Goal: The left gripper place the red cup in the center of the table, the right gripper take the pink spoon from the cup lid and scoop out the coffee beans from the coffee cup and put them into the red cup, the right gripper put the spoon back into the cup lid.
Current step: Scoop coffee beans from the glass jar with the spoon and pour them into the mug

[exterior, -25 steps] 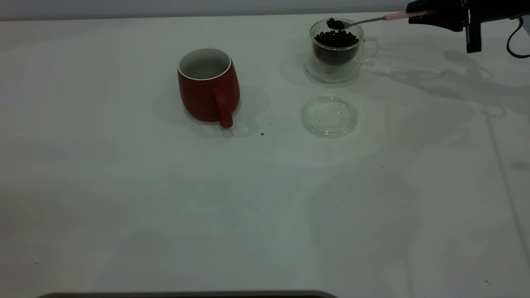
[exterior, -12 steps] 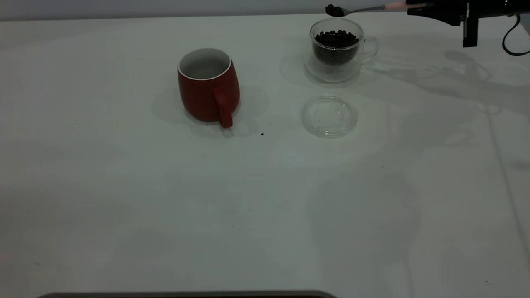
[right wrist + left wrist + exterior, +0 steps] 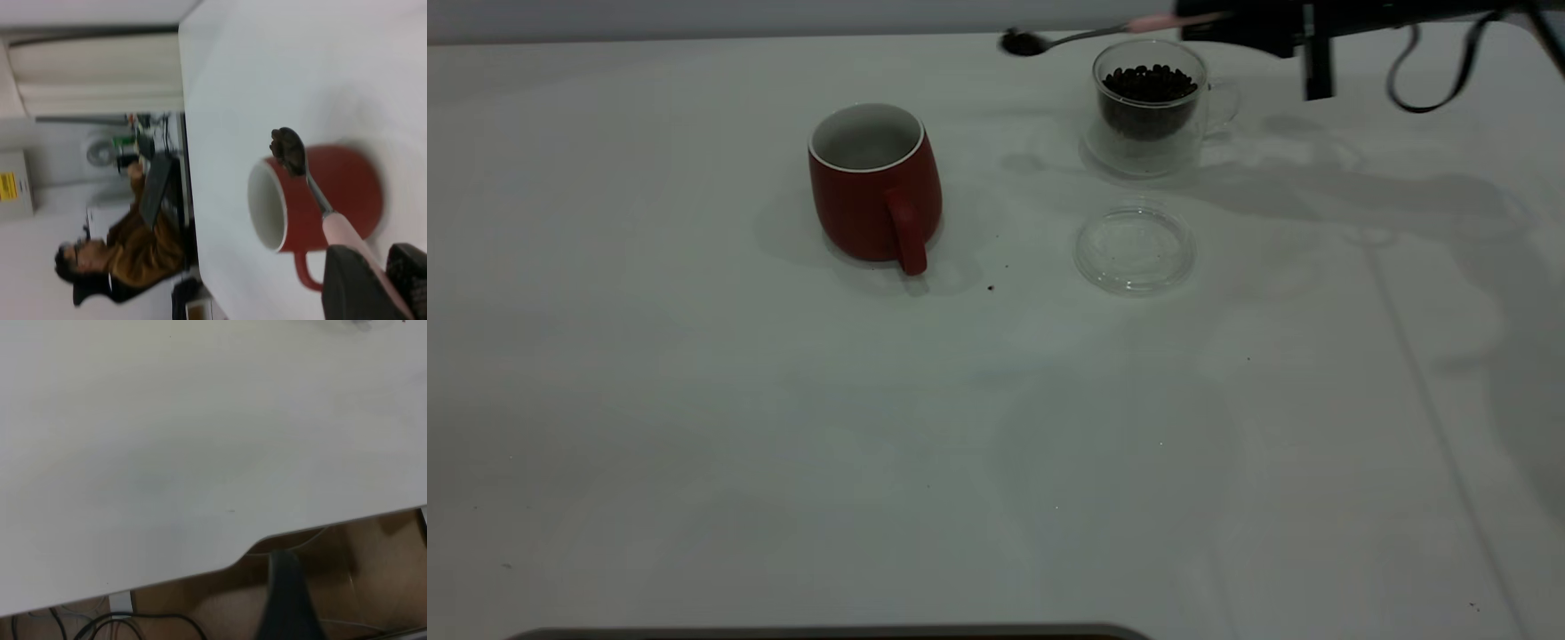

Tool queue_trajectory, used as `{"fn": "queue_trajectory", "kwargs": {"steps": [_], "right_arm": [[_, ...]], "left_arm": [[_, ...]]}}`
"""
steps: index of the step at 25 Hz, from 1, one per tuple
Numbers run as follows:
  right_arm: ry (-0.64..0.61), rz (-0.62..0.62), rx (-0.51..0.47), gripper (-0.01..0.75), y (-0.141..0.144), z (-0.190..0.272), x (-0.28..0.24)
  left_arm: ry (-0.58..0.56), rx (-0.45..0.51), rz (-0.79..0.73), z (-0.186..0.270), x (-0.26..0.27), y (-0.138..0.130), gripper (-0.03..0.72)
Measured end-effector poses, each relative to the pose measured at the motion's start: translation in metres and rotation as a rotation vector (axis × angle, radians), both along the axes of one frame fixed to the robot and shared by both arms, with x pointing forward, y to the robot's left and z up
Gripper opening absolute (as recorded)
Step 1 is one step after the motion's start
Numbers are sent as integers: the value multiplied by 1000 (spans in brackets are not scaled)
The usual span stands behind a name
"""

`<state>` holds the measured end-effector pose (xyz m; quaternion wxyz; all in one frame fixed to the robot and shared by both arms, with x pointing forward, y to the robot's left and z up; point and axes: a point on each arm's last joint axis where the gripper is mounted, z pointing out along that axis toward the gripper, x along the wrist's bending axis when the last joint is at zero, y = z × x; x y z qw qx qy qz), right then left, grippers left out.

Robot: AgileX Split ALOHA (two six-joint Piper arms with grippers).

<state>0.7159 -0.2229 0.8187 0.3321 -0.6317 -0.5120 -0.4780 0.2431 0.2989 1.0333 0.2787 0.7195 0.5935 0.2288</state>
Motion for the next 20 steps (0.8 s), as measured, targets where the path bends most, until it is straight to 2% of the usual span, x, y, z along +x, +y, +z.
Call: {"fn": "queue_trajectory", "kwargs": {"steps": [10, 15, 20], "right_arm": [[2, 128, 8, 111, 64, 1, -14], [2, 147, 19, 111, 77, 2, -18], [-83, 132, -59, 111, 85, -3, -15]], "left_arm": [[0, 1, -1, 0, 0, 0, 588], [0, 2, -2, 0, 0, 0, 588], [0, 2, -2, 0, 0, 0, 588]]}}
